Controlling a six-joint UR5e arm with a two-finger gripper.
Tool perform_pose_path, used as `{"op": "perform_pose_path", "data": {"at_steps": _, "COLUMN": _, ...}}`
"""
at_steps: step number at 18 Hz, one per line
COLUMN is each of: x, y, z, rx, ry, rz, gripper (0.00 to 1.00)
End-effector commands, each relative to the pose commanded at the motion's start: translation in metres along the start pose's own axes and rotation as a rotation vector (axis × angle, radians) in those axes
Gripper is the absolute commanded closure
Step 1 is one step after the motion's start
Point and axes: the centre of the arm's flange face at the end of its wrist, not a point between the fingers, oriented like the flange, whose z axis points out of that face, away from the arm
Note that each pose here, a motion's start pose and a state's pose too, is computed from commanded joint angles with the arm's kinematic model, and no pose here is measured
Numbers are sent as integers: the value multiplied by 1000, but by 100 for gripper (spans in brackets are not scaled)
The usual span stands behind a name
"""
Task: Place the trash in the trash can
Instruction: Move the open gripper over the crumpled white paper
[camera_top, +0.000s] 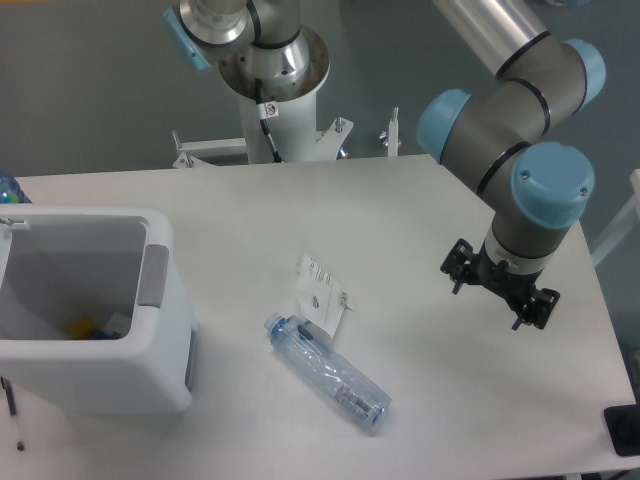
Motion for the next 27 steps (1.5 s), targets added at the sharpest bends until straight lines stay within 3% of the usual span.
{"op": "perform_pose_path", "data": {"at_steps": 12, "x": 28, "y": -19, "z": 14, "rx": 7, "ry": -9, "rz": 21, "gripper": 0}}
{"op": "perform_pose_path", "data": {"at_steps": 14, "x": 39, "y": -22, "z": 15, "rx": 13, "ry": -16, "rz": -20, "gripper": 0}}
{"op": "perform_pose_path", "data": {"at_steps": 23, "x": 118, "y": -96, "z": 43, "rx": 32, "ry": -53, "rz": -218, "gripper": 0}}
{"op": "perform_pose_path", "data": {"at_steps": 27, "x": 149, "y": -118, "z": 51, "rx": 14, "ry": -34, "rz": -196, "gripper": 0}}
